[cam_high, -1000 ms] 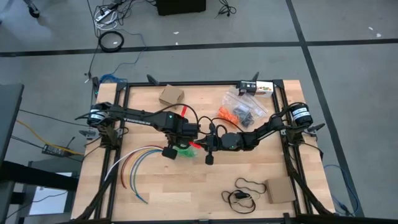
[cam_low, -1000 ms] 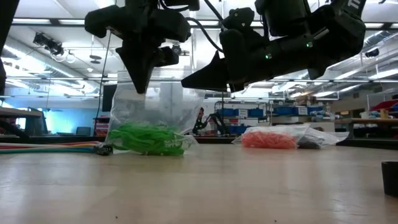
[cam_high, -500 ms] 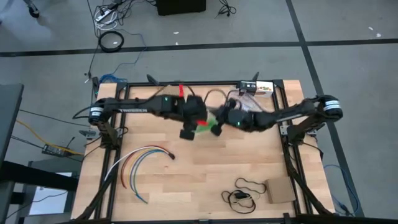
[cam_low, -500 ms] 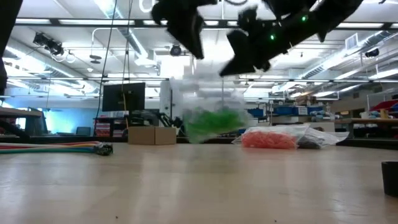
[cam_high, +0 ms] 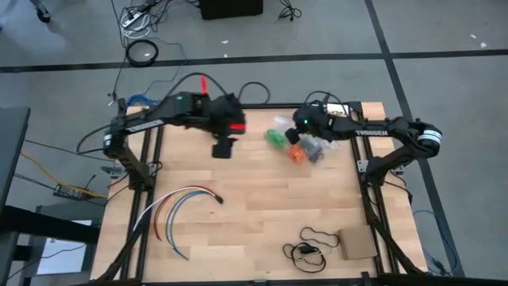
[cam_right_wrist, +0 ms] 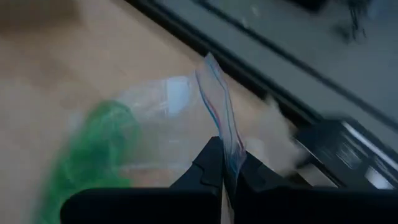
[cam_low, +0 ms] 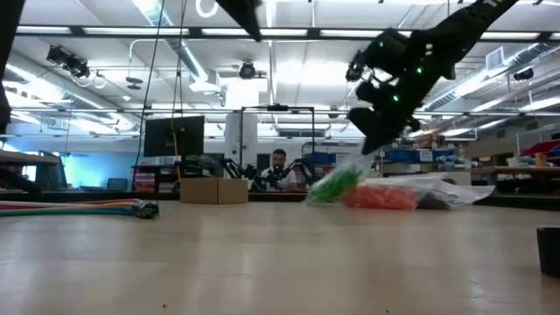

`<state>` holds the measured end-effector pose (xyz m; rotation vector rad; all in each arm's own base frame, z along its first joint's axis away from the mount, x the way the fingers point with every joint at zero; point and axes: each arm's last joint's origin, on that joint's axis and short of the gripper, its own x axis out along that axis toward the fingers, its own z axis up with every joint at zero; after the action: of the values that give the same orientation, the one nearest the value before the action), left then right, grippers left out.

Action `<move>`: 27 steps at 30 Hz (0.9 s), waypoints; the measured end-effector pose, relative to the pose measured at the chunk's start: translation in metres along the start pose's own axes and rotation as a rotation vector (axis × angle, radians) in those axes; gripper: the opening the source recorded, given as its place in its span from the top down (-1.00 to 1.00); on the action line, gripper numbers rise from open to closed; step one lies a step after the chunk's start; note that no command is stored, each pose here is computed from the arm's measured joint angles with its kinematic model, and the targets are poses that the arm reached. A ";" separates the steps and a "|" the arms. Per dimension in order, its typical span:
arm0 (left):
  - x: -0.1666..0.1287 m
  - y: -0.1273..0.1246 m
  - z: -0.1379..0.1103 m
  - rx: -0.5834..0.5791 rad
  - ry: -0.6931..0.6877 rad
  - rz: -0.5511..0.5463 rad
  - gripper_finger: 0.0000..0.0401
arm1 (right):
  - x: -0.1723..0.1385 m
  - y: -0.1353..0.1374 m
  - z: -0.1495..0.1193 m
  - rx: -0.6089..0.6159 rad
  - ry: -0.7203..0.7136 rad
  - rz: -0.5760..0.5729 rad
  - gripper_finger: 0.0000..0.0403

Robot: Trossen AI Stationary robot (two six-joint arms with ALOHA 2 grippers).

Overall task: Sort rubber bands
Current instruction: Close the transparent zip bag, then return to Home Position

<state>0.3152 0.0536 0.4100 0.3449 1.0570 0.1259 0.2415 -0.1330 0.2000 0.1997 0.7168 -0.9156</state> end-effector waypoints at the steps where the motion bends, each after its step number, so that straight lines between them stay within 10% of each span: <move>1: -0.008 -0.003 -0.006 -0.008 0.006 -0.005 -0.21 | 0.003 -0.007 -0.003 0.002 0.040 -0.020 1.00; 8: -0.066 -0.030 -0.058 -0.080 -0.046 -0.029 -0.16 | 0.008 -0.038 -0.018 -0.026 0.224 -0.208 0.93; 19: -0.112 -0.065 -0.174 -0.370 -0.259 -0.040 -0.16 | -0.047 -0.047 0.012 0.048 -0.041 -0.046 0.34; 27: -0.083 -0.089 -0.235 -0.501 -0.393 -0.113 -0.16 | -0.136 -0.040 0.017 0.186 -0.285 0.453 -0.03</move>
<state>0.0640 -0.0013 0.3445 -0.1424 0.6236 0.2065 0.1644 -0.0758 0.3058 0.3714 0.3001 -0.5582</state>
